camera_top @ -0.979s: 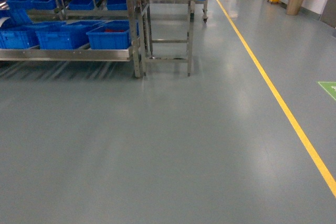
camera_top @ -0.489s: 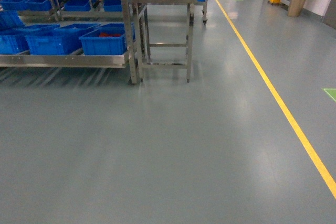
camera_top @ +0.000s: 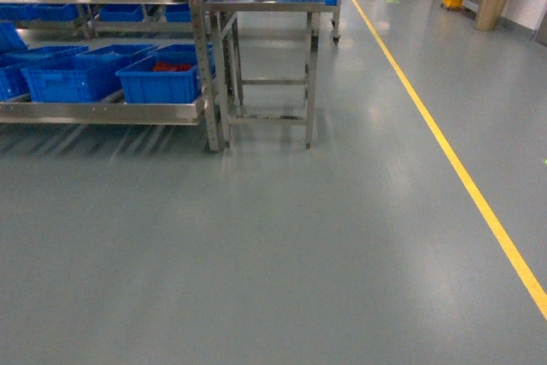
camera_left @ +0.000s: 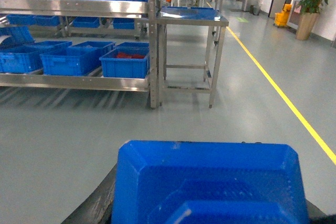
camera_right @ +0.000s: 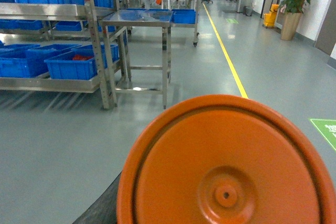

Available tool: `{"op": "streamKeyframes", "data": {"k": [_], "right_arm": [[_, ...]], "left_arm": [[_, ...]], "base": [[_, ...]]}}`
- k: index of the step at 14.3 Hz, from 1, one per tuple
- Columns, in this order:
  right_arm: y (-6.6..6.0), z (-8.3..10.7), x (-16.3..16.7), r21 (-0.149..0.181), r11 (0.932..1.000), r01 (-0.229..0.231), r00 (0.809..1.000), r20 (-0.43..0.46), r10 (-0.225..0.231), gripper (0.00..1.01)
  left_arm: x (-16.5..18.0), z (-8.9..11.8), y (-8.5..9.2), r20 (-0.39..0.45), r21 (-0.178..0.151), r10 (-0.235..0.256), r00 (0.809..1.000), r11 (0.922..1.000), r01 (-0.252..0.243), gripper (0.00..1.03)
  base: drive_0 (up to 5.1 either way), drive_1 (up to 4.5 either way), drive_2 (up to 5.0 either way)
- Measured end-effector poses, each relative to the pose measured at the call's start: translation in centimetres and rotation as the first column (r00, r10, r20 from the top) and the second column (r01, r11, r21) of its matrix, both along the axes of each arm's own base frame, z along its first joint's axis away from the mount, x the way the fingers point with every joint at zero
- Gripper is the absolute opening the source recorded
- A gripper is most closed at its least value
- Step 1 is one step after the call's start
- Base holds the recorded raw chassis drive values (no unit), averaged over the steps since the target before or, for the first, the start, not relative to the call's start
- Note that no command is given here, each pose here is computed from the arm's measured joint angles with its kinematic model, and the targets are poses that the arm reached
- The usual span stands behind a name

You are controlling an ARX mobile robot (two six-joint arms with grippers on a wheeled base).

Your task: Sort blue parts and orange caps into right shelf containers

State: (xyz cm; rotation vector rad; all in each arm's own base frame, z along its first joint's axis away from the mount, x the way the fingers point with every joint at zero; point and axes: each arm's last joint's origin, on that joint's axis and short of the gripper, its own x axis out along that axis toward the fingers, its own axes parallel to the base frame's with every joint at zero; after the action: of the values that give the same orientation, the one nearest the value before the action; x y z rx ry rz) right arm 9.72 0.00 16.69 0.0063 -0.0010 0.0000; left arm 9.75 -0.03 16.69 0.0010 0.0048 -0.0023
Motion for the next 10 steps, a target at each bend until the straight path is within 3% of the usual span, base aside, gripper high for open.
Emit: {"op": "streamKeyframes", "data": {"k": [10], "right_arm": [[0.0, 0.01, 0.0, 0.0, 1.0, 0.0, 1.0, 0.001, 0.0, 0.45]], "left_arm": [[0.0, 0.0, 0.0, 0.0, 0.0, 0.0, 1.0, 1.0, 0.0, 0.44]], "base": [[0.0, 4.25, -4.3]]}}
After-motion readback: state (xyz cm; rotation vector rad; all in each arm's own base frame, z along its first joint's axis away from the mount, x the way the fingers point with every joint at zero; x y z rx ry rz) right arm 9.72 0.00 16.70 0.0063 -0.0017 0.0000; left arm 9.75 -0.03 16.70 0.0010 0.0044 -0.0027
